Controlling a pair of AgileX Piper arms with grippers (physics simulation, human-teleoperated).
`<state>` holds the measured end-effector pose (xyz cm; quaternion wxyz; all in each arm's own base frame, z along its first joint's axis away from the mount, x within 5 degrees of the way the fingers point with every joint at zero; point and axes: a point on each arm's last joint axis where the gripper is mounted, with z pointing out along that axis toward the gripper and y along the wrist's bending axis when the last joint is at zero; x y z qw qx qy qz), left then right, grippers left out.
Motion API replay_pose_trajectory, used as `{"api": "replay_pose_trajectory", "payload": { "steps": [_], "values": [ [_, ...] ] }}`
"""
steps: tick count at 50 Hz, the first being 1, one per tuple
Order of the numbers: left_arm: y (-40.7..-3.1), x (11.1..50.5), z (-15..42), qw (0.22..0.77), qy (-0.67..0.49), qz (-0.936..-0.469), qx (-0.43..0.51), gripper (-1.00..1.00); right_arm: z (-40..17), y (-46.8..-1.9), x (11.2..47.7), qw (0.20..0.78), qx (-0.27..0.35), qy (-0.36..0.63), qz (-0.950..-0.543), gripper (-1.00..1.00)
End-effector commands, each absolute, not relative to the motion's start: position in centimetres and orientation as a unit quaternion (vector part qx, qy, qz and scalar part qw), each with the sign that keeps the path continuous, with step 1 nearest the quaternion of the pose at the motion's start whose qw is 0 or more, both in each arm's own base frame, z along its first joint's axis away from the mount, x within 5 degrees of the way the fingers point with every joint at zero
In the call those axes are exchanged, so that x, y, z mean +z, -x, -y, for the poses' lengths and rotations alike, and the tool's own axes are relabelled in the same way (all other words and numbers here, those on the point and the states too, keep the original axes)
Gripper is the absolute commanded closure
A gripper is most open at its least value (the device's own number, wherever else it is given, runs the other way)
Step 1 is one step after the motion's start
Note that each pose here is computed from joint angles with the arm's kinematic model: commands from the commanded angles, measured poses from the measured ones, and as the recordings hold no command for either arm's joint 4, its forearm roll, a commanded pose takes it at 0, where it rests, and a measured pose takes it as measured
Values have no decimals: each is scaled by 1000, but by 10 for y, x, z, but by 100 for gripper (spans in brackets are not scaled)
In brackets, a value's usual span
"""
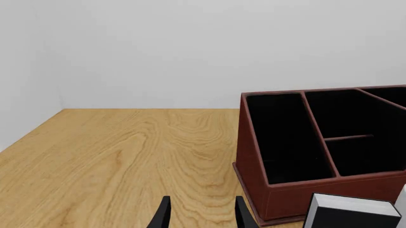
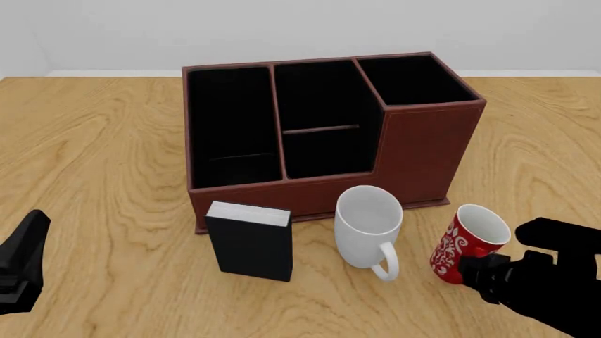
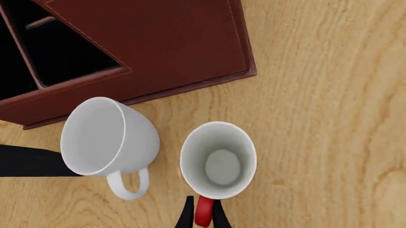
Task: Pick up the red mug and place it to the right of the caddy.
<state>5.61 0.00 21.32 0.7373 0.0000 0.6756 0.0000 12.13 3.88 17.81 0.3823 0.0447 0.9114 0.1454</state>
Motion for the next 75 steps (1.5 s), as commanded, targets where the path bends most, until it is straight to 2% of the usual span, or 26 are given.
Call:
{"api": "replay_pose_trajectory", "payload": {
  "steps": [1,24,45,58,75],
  "values": [
    [-56,213,0,737,0,-676,0,-100,-30,-116,183,384,124,-51,-914,100],
    [-56,213,0,737,0,-676,0,-100,-4,-116,218,457,19,-7,-889,100],
    [-56,213,0,737,0,-676,0,-100,18,-183,231,489,-74,48,-868,100],
    [-56,213,0,737,0,-676,0,-100,26,-227,229,494,-89,57,-863,100],
    [-56,213,0,737,0,-676,0,-100,26,-269,209,488,-77,52,-868,100]
  ]
}}
